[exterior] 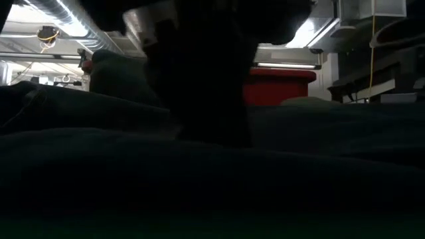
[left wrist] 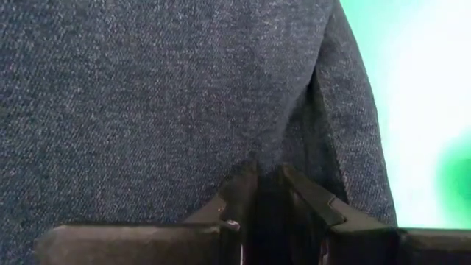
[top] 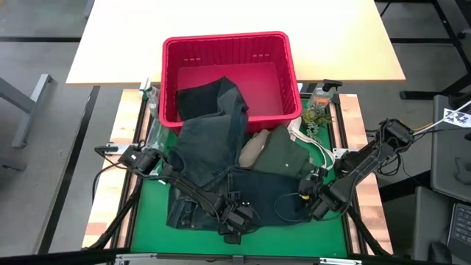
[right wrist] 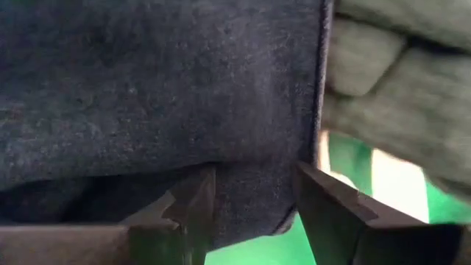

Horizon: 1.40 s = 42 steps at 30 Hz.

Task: Fold laundry
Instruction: Fold the dark blue pants

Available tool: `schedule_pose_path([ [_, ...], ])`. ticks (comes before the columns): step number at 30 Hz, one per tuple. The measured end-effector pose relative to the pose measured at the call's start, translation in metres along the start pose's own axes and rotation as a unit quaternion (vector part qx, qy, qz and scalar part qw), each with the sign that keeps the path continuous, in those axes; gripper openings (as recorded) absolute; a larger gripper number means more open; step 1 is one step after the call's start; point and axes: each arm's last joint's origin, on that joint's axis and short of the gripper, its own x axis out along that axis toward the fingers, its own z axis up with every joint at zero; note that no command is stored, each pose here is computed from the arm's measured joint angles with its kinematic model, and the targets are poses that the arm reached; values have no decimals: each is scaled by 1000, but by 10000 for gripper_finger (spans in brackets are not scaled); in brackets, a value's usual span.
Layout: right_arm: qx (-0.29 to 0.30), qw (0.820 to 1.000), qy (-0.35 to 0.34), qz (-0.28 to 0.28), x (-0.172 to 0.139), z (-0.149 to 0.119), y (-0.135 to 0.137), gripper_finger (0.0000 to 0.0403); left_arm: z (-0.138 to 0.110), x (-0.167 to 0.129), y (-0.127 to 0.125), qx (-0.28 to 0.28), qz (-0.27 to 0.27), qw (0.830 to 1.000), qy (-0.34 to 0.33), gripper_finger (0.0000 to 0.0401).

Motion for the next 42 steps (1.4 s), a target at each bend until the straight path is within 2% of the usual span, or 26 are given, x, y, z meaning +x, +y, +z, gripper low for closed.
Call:
schedule_pose_path([
  [5, -6, 999, -28, -15, -1, 8, -2, 182, -9, -2, -5, 14, 10, 1000, 26, 58],
  [13, -24, 999, -27, -34, 1, 11, -7, 182, -19, -9, -8, 28, 22, 997, 63, 58],
  [22, -33, 998, -32, -39, -3, 11, -10, 182, -20, -33, -6, 31, 28, 997, 66, 58],
  [30, -47, 997, -41, -48, -28, 16, -19, 182, -16, -52, -8, 11, 4, 998, 54, 58],
  [36, -65, 998, -20, 19, -48, 23, -13, 182, 3, -70, -13, -5, -16, 1000, 9, 58],
  [42, -97, 986, 35, 130, -58, 25, 0, 182, 35, -78, -5, -29, -41, 994, -94, 58],
])
